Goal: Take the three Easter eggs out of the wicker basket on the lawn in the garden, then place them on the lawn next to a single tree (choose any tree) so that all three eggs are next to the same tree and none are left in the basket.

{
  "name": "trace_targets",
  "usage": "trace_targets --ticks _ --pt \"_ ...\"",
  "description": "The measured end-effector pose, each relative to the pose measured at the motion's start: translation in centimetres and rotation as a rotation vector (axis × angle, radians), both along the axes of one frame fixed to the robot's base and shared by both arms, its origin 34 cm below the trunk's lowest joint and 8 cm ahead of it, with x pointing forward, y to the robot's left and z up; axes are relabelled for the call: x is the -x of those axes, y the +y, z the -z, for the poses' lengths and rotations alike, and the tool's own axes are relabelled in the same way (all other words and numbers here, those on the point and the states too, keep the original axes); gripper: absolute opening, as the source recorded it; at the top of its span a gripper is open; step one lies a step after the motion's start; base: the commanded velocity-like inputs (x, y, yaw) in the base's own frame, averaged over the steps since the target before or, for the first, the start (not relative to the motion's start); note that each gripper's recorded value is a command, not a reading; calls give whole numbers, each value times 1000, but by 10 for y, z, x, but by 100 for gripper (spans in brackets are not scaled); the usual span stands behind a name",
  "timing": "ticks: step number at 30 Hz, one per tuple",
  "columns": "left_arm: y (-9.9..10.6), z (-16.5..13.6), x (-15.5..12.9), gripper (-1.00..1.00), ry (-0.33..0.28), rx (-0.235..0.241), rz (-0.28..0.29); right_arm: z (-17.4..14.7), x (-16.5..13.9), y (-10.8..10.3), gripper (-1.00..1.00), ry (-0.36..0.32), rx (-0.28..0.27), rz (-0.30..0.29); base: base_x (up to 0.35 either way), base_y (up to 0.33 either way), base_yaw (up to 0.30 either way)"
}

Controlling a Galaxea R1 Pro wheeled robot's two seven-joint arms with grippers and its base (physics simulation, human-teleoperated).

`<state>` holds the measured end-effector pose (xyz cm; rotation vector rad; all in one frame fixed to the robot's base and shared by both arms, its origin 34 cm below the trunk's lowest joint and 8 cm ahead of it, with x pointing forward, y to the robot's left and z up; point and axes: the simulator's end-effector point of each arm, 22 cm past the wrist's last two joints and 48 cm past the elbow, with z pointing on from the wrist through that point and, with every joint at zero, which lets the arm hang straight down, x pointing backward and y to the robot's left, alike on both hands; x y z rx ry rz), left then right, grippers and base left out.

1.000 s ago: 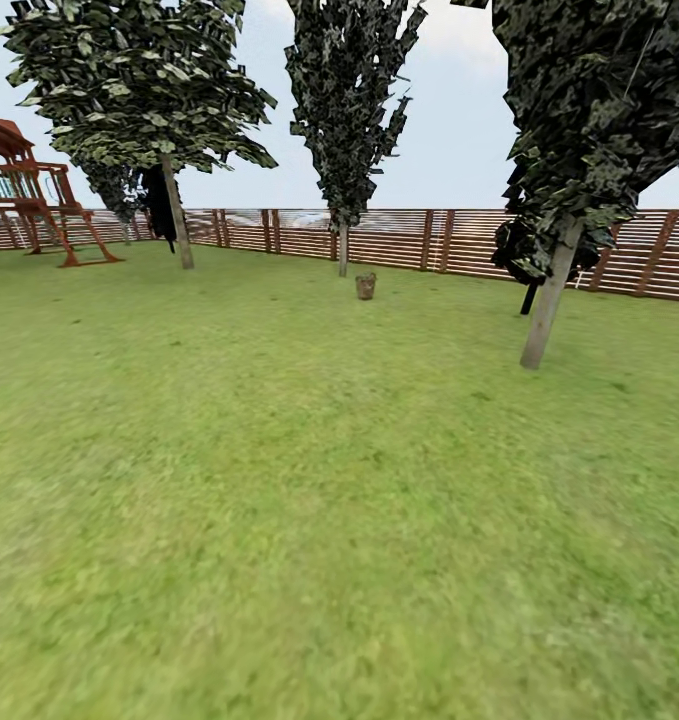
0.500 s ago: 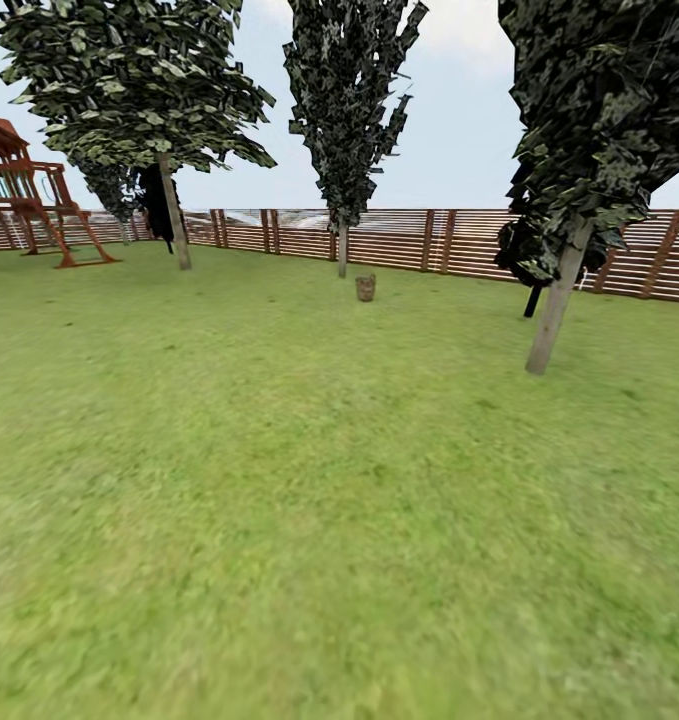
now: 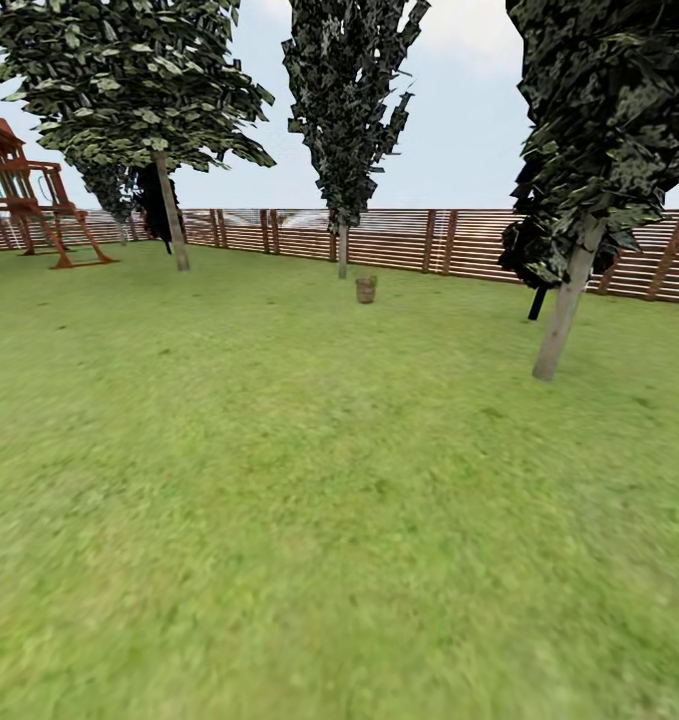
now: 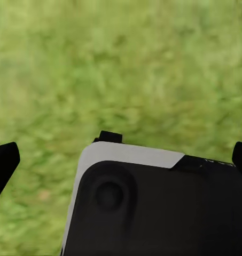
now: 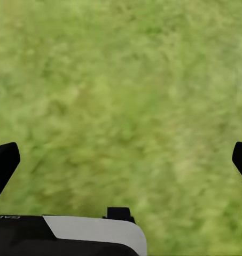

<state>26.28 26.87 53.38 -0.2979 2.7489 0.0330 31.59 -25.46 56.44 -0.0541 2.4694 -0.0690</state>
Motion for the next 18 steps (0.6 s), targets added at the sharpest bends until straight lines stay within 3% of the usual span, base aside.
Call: trace_targets --ticks 18 --pt "1 0 0 100 0 -1 0 0 1 0 100 1 0 2 333 0 0"
